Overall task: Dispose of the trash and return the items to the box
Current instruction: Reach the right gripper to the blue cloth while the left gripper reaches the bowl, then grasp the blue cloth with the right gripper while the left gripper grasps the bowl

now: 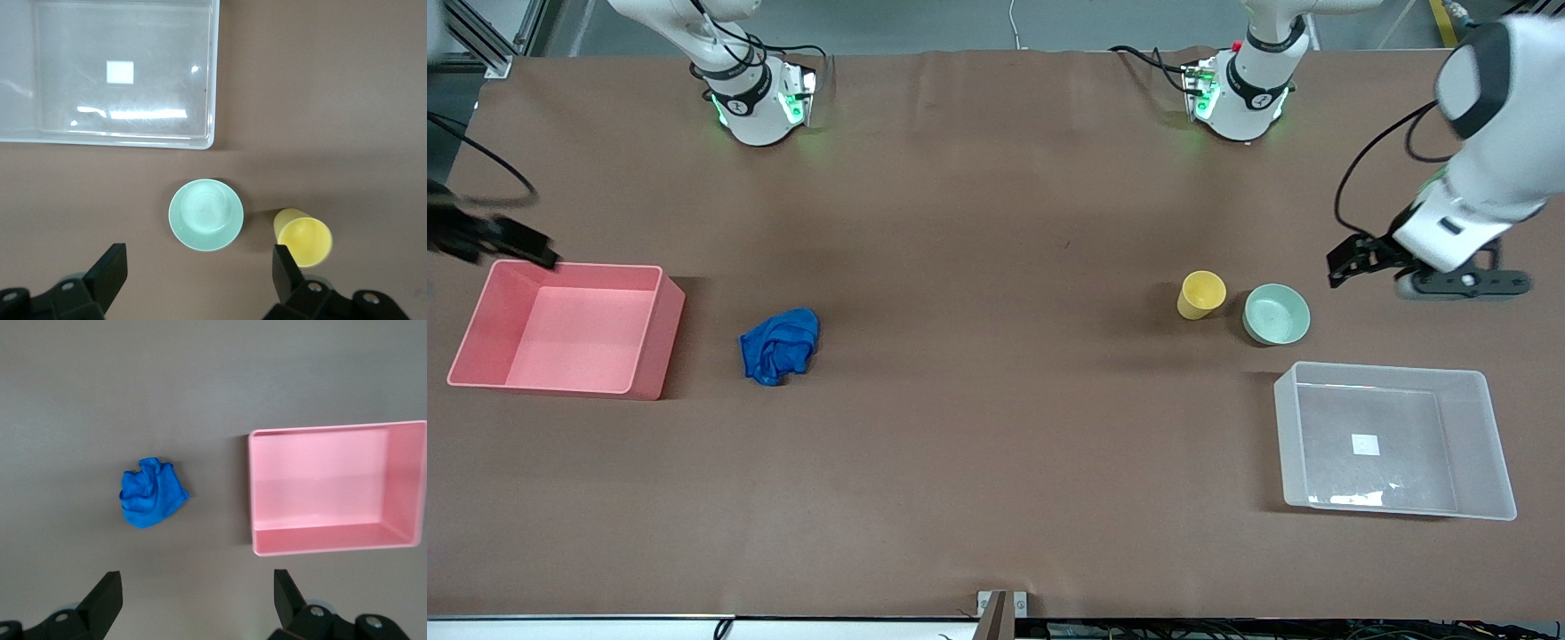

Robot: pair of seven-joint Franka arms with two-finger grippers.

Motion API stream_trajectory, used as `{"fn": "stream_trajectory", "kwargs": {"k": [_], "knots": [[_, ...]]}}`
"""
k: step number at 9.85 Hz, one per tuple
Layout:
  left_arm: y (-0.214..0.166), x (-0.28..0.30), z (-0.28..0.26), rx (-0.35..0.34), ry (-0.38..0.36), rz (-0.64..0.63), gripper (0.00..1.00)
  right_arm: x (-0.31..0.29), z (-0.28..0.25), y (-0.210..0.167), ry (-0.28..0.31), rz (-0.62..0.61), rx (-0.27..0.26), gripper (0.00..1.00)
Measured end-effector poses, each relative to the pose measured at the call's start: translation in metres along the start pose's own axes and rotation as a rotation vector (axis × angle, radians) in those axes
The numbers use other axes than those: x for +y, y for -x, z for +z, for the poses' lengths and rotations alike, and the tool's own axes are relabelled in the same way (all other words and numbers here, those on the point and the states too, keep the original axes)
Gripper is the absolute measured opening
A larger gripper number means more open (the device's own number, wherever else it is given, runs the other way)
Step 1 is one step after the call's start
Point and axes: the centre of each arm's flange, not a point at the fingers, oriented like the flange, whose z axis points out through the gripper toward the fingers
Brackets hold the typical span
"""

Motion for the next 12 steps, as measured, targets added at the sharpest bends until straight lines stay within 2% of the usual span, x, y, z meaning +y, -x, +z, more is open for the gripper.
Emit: {"fn": "stream_trajectory", "kwargs": {"k": [2, 6, 9, 11, 12], "knots": [[0.033, -0.020, 0.077, 0.034, 0.000, 0.004, 0.96, -0.042, 0.099, -0.019, -0.006, -0.008, 0.004, 1.00], [0.059, -0.045, 0.175, -0.013, -0.014, -0.001, 0.96, -0.077, 0.264, -0.014, -0.019, 0.022, 0.017, 1.00], [0.066, -0.052, 0.227, -0.038, -0.027, -0.006, 0.94, -0.100, 0.328, -0.009, -0.016, 0.017, -0.014, 1.00], [0.067, -0.053, 0.247, -0.045, -0.033, -0.004, 0.64, -0.105, 0.349, -0.006, -0.009, 0.006, -0.034, 1.00], [0.066, -0.053, 0.250, -0.048, -0.034, -0.004, 0.50, -0.104, 0.357, -0.005, -0.007, 0.000, -0.024, 1.00]]}}
